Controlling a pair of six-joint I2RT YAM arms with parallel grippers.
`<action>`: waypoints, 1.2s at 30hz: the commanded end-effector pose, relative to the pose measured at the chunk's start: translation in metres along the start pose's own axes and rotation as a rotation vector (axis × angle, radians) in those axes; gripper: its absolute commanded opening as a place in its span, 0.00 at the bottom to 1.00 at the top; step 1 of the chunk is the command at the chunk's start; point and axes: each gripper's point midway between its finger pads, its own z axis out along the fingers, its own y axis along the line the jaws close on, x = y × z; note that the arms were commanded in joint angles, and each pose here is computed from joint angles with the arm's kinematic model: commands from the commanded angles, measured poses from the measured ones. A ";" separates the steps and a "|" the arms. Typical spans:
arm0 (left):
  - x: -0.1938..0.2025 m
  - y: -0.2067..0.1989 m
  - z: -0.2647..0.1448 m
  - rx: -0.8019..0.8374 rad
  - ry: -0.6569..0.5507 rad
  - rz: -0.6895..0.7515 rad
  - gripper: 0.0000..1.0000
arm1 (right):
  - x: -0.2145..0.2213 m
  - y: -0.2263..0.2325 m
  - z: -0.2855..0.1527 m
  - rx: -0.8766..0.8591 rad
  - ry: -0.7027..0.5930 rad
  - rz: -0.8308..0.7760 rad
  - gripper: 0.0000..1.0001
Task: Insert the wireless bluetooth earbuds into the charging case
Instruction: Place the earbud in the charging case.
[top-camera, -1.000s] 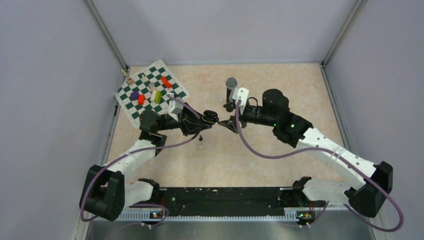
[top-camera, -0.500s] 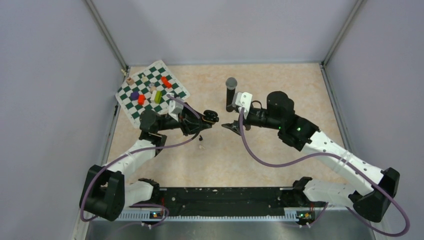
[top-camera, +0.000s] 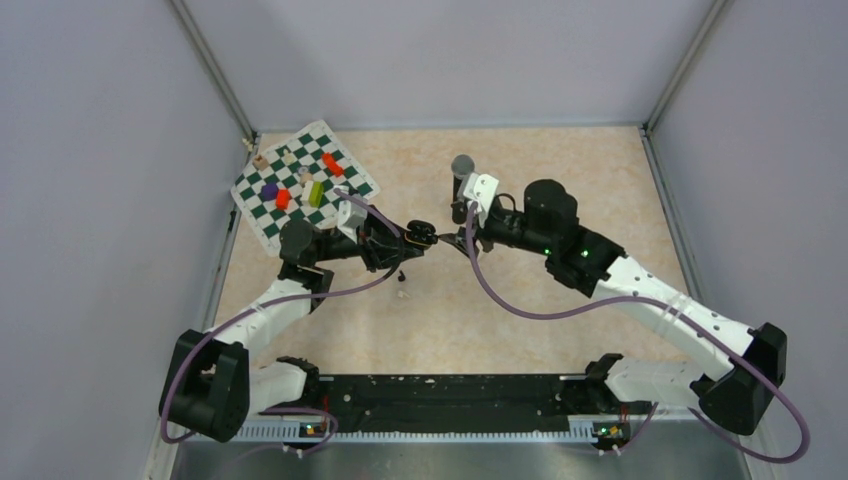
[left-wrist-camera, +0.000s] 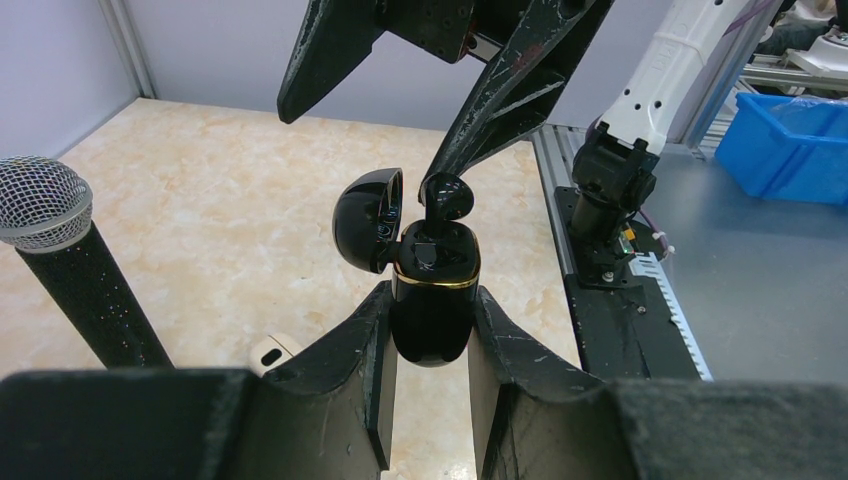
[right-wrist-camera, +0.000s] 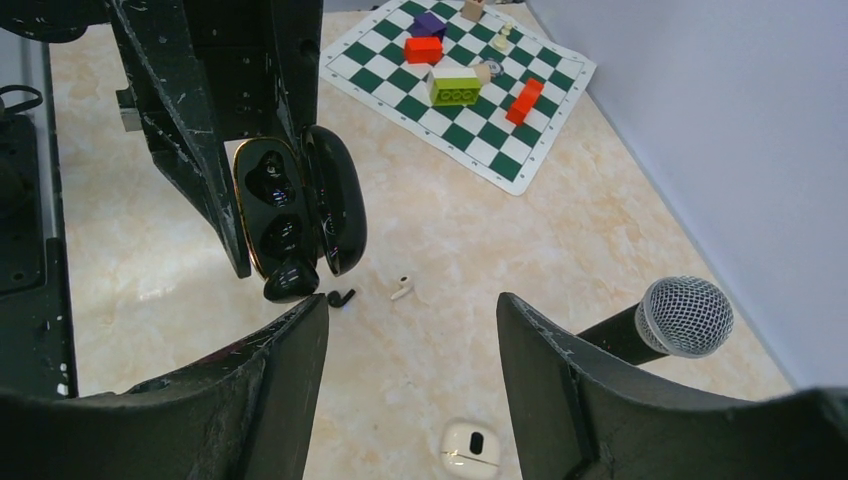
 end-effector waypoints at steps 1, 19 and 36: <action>-0.012 -0.001 0.002 0.013 -0.015 0.058 0.00 | -0.025 0.008 0.003 -0.027 -0.080 0.008 0.62; -0.010 0.001 0.003 0.010 -0.012 0.051 0.00 | -0.031 0.025 0.006 -0.098 -0.100 0.026 0.60; 0.004 -0.013 0.008 0.115 0.060 0.000 0.00 | -0.016 0.020 -0.026 -0.085 -0.067 -0.398 0.86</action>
